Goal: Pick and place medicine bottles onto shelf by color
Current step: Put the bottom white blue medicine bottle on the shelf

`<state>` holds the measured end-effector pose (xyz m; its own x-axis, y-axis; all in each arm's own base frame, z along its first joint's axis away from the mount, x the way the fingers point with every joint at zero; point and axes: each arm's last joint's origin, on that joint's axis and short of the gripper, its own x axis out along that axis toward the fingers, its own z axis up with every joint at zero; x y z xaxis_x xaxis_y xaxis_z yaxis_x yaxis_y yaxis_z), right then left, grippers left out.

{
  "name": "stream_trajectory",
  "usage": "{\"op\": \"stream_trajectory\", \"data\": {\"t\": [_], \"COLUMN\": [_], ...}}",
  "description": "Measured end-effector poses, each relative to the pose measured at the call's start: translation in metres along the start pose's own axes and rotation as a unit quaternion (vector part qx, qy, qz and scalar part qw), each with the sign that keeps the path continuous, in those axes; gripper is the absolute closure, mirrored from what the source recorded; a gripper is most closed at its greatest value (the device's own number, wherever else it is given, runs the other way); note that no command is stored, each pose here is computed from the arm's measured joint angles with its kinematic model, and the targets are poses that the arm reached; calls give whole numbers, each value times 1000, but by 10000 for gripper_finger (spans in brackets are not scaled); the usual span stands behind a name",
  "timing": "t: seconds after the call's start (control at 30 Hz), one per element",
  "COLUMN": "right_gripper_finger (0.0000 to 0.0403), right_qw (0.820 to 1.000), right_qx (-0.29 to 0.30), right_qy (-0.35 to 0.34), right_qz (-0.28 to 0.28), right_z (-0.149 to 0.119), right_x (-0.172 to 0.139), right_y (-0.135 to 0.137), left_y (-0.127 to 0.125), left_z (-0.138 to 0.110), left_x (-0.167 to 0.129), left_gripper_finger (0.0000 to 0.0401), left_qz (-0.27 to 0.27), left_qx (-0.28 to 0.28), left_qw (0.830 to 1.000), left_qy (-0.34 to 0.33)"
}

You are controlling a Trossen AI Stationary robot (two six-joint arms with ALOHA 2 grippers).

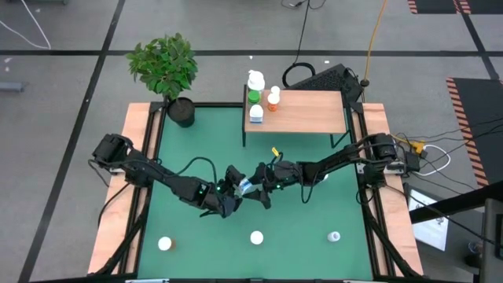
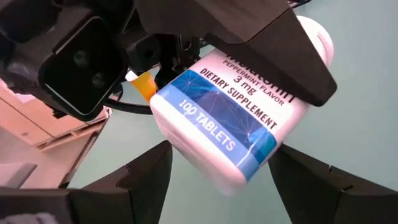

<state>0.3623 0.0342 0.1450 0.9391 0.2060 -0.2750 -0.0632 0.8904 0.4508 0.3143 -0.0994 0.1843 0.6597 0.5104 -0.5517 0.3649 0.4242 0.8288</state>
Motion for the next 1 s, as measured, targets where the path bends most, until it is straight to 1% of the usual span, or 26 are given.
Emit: {"op": "stream_trajectory", "data": {"t": [0.1, 0.2, 0.37, 0.43, 0.53, 0.63, 0.7, 0.77, 0.9, 1.0], "right_gripper_finger": [147, 139, 118, 109, 97, 92, 92, 93, 93, 96], "right_qw": [1000, 1000, 1000, 999, 999, 998, 997, 994, 989, 983], "right_qx": [14, 16, 7, 1, -14, -15, -9, -9, -55, -91], "right_qy": [1, -3, -5, -7, -15, -47, -67, -79, -82, -75], "right_qz": [-15, -23, -23, -32, -30, -32, -47, -74, -112, -139], "right_z": [-1, -1, -1, -1, 0, 5, 7, 8, 6, 1], "right_x": [0, 0, 0, 0, 0, 0, 0, -1, -1, 0], "right_y": [0, -1, 1, 1, 4, 6, 6, 5, 6, 10], "left_y": [-1, -1, -4, -6, -7, -7, -6, -4, -1, -2], "left_z": [-1, -1, -3, -3, -2, -2, -3, -5, -8, -9], "left_x": [1, 1, 0, -1, -2, -2, -1, 1, 5, 6], "left_gripper_finger": [219, 227, 217, 210, 204, 209, 217, 225, 230, 221], "left_qz": [-2, -3, -12, -14, -15, -14, -11, -9, -7, -14], "left_qx": [-1, 0, -6, -27, -61, -81, -94, -117, -164, -172], "left_qw": [1000, 1000, 1000, 999, 998, 997, 995, 993, 986, 985], "left_qy": [2, 4, 12, 13, 13, 13, 17, 20, 30, 31]}}
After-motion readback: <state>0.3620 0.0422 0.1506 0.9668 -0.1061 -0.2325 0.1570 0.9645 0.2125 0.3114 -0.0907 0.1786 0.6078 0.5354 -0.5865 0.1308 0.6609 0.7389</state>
